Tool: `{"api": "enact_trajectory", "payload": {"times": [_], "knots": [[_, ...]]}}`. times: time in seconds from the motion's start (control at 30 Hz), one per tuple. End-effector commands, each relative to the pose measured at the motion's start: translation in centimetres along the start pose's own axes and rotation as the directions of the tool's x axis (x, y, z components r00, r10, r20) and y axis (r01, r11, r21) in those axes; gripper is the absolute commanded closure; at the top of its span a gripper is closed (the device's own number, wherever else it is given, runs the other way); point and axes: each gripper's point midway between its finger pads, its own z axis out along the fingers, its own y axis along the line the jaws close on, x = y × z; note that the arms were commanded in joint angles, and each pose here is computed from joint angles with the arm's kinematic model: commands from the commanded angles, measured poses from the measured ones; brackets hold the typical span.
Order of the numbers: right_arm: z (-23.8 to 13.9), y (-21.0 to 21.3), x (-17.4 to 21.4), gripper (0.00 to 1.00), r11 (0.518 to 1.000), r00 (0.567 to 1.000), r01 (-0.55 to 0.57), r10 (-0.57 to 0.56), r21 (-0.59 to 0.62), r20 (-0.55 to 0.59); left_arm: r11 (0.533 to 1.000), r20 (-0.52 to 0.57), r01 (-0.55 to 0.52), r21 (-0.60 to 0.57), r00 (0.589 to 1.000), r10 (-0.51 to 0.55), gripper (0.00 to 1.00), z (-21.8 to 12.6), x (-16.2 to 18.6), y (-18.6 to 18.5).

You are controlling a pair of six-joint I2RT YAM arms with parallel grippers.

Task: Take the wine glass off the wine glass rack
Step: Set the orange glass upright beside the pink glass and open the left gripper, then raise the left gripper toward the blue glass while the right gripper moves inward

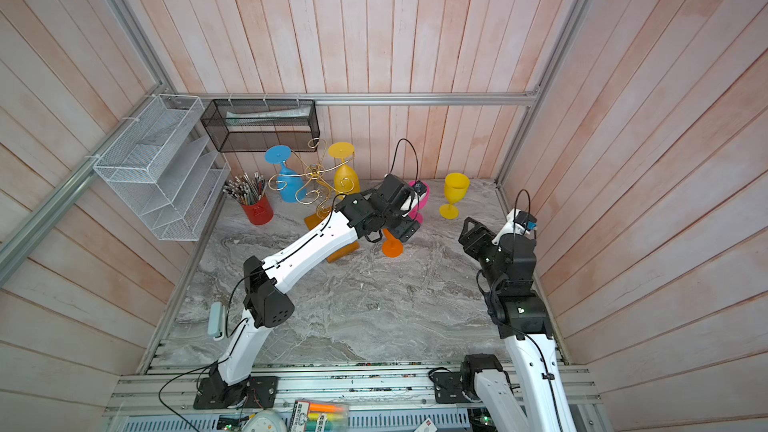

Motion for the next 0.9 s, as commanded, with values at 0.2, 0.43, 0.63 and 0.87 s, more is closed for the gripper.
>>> {"api": "enact_trajectory", "payload": {"times": [0.2, 0.43, 0.63, 0.87], "knots": [[-1.4, 1.0, -2.3, 0.26, 1.0, 0.997, 0.023, -0.022, -0.018, 0.075, 1.0, 0.145, 0.018, -0.001, 0.989, -0.018, 0.08, -5.1, -3.8, 0.2], [-1.8, 1.6, -3.1, 0.26, 0.999, 0.995, 0.024, -0.02, -0.034, 0.099, 0.999, 0.214, 0.029, 0.021, 0.976, -0.033, 0.08, -8.4, -5.4, 0.2], [-1.9, 2.3, -3.6, 0.26, 0.998, 0.992, 0.025, -0.017, -0.063, 0.121, 0.999, 0.27, 0.042, 0.026, 0.962, -0.047, 0.08, -11.4, -6.4, 0.6], [-1.5, 3.3, -3.3, 0.27, 0.992, 0.994, 0.036, -0.024, -0.119, 0.102, 0.997, 0.31, 0.072, -0.025, 0.949, -0.061, 0.08, -14.3, -5.7, 2.2]]}}
